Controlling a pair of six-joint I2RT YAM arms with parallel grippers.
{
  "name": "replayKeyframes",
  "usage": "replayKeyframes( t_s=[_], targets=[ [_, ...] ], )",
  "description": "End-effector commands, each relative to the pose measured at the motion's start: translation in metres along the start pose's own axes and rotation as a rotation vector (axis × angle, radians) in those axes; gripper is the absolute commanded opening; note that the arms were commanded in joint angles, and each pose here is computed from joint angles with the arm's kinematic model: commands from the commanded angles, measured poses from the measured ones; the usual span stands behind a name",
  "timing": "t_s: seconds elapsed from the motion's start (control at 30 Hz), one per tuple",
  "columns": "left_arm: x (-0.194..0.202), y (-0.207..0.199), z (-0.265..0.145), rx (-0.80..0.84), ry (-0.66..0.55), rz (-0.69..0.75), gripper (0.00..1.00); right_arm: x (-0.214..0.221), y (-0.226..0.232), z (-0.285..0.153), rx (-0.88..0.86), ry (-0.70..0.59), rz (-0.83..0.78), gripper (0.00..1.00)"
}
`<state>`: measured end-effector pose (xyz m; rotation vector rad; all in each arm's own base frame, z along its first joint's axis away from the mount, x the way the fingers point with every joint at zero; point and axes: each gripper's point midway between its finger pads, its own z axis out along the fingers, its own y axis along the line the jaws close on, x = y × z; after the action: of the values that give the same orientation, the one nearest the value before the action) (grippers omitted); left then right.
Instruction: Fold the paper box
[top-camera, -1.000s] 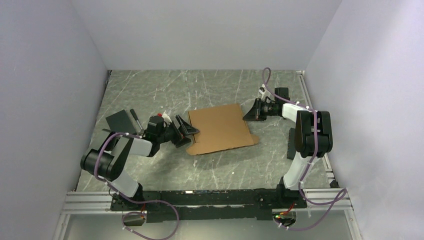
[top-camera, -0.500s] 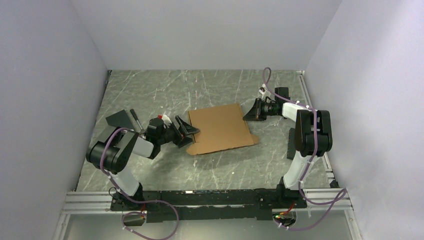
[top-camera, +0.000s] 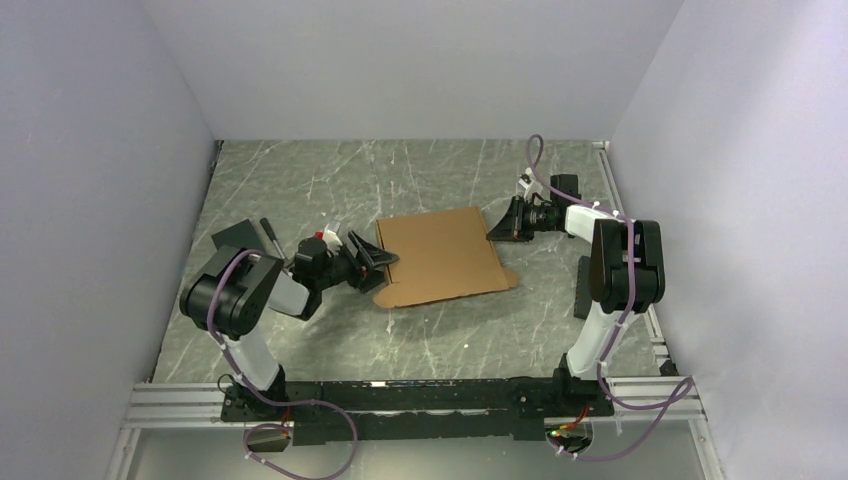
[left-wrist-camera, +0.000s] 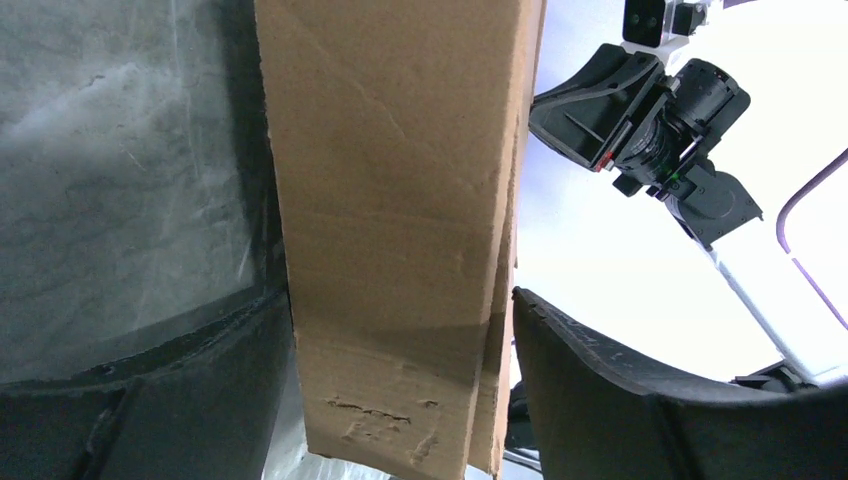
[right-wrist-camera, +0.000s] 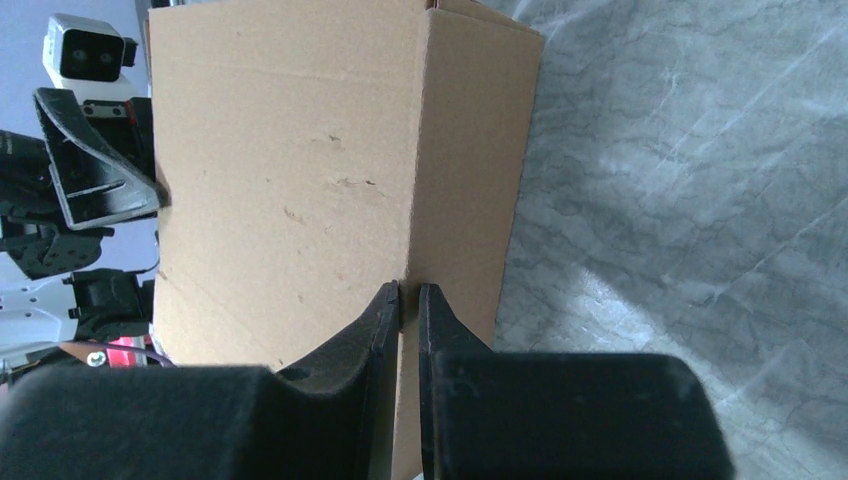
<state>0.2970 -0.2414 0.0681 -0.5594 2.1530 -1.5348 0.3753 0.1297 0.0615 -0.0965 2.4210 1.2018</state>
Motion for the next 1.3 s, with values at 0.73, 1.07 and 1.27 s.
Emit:
replayKeyframes(
  t_s=[0.73, 1.07, 1.27],
  targets=[
    [0.001, -0.033, -0.012, -0.063, 0.006, -0.086, 0.37, -0.033, 0.091, -0.078, 0.025, -0.136, -0.778, 0.72],
    [-0.003, -0.059, -0.035, -0.254, -0.023, -0.268, 0.34, 0.067, 0.177, -0.056, -0.278, -0.019, -1.586, 0.99],
    [-0.006, -0.084, -0.041, -0.238, -0.015, -0.367, 0.32, 0.069, 0.197, -0.042, -0.228, 0.022, -1.726, 0.99]
  ],
)
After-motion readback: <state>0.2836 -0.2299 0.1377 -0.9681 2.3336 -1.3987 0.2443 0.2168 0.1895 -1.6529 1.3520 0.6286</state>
